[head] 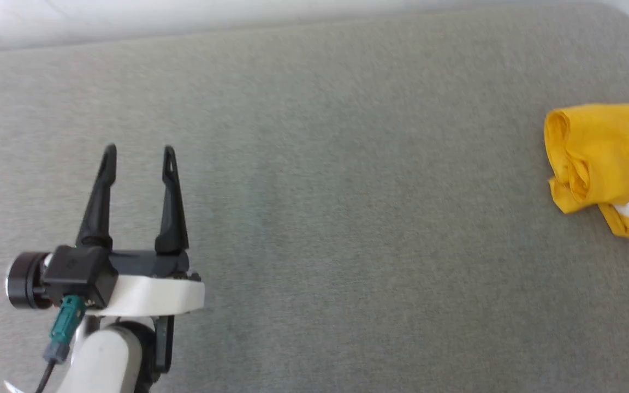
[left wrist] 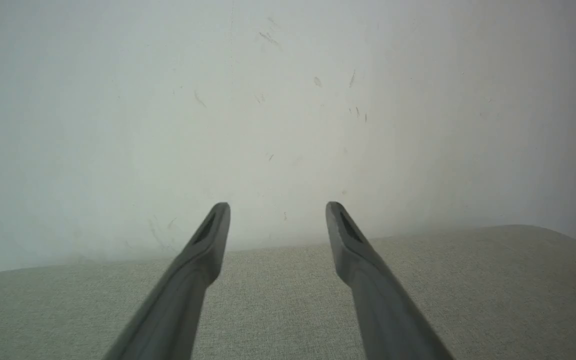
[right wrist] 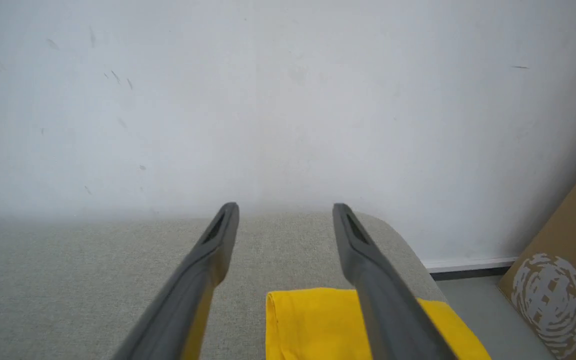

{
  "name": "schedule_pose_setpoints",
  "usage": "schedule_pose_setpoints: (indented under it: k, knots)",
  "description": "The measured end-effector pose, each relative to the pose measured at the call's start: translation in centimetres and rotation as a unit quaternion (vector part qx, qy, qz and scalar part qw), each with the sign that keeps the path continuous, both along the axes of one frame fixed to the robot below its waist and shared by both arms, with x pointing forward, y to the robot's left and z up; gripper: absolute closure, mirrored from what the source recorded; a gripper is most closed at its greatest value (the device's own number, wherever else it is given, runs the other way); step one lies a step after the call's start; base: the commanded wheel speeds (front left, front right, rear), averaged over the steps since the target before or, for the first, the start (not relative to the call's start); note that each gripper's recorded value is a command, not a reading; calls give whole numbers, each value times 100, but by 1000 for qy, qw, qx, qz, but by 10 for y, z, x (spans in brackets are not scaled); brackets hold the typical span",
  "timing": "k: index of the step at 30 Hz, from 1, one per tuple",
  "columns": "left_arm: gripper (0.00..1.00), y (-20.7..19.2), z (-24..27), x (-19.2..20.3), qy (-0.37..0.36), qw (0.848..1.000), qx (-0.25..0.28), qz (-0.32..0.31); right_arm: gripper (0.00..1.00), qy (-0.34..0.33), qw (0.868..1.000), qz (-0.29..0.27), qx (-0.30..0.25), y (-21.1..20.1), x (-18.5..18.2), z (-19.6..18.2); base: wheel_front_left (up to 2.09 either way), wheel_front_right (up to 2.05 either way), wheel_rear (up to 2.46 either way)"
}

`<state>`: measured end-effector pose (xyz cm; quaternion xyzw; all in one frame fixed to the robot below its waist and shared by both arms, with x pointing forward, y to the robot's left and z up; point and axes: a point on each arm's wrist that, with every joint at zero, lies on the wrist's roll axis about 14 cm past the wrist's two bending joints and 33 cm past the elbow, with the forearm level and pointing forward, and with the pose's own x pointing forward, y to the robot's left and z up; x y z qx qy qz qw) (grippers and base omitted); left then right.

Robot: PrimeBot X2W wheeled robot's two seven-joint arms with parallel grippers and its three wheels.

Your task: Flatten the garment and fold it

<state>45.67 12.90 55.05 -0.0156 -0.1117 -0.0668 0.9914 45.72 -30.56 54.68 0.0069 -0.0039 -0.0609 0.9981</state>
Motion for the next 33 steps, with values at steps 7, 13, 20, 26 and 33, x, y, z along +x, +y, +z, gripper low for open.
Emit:
schedule_pose_setpoints:
  k: [7,13,20,26,33]
  knots:
    - [0,16,6,-28,1,1000,6,20,0,-54,997,49,17,55,-17,18,0,0,0]
    - [0,31,2,-53,9,999,1,45,0,-65,996,65,17,83,-40,10,0,0,0]
    - [0,37,-12,-77,31,998,-5,62,0,-46,997,66,-6,99,-63,-14,0,0,0]
    - [0,33,-30,-86,58,996,-8,61,0,-18,997,67,-19,103,-73,-38,0,0,0]
    - [0,31,-33,-84,63,996,-18,61,0,-7,998,63,-9,101,-76,-50,0,0,0]
